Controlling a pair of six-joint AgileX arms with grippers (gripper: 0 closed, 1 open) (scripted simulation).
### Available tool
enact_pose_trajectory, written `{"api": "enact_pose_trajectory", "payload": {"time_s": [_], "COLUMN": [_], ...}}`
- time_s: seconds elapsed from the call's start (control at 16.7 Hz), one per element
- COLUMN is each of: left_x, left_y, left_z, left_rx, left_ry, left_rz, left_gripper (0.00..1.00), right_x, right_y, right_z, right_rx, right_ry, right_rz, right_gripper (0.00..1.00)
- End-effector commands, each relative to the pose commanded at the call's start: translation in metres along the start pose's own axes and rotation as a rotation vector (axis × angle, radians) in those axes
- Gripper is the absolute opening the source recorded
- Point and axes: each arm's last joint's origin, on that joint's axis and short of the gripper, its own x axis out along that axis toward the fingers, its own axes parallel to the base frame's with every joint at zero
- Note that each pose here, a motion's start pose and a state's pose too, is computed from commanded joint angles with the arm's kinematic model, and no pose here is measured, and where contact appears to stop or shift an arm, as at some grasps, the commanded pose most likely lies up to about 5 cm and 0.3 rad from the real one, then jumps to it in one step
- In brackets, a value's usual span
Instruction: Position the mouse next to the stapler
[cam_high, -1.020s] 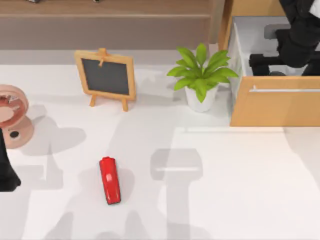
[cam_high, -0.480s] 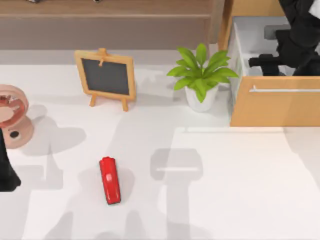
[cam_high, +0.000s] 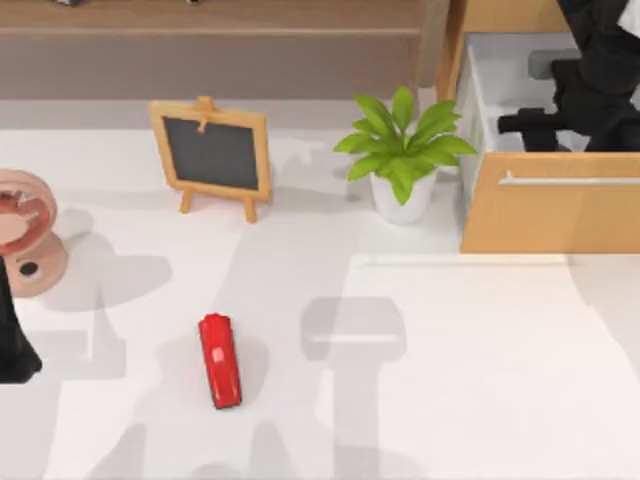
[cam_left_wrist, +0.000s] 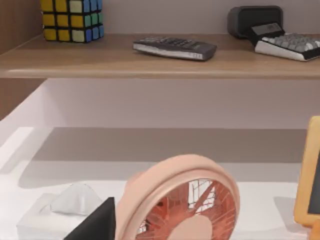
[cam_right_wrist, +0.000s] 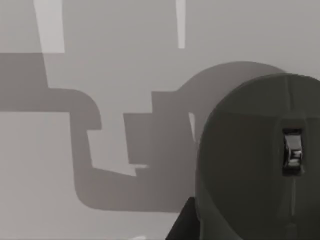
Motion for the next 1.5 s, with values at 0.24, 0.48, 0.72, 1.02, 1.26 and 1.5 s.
{"api": "enact_pose_trajectory", "payload": {"time_s": [0.24, 0.48, 0.72, 1.02, 1.26, 1.5], "left_x": [0.000, 0.000, 0.000, 0.000, 0.000, 0.000], "left_y": [0.000, 0.000, 0.000, 0.000, 0.000, 0.000], "left_z": [0.000, 0.000, 0.000, 0.000, 0.000, 0.000], "left_rx": [0.000, 0.000, 0.000, 0.000, 0.000, 0.000], "left_ry": [0.000, 0.000, 0.000, 0.000, 0.000, 0.000], "left_rz": [0.000, 0.000, 0.000, 0.000, 0.000, 0.000], "left_gripper": [1.00, 1.00, 1.00, 1.00, 1.00, 1.00], "right_x": [-0.006, -0.037, -0.079, -0.137, -0.164, -0.167], "right_y": [0.000, 0.002, 0.008, 0.039, 0.084, 0.139], "right_z": [0.000, -0.006, -0.016, -0.033, -0.056, -0.085], "right_rx": [0.003, 0.034, 0.113, 0.214, 0.251, 0.241], "right_ry": [-0.010, -0.031, -0.096, -0.235, -0.291, -0.274], "right_rz": [0.000, -0.014, -0.022, 0.026, 0.100, 0.165], "right_gripper": [0.00, 0.00, 0.00, 0.00, 0.00, 0.00]}}
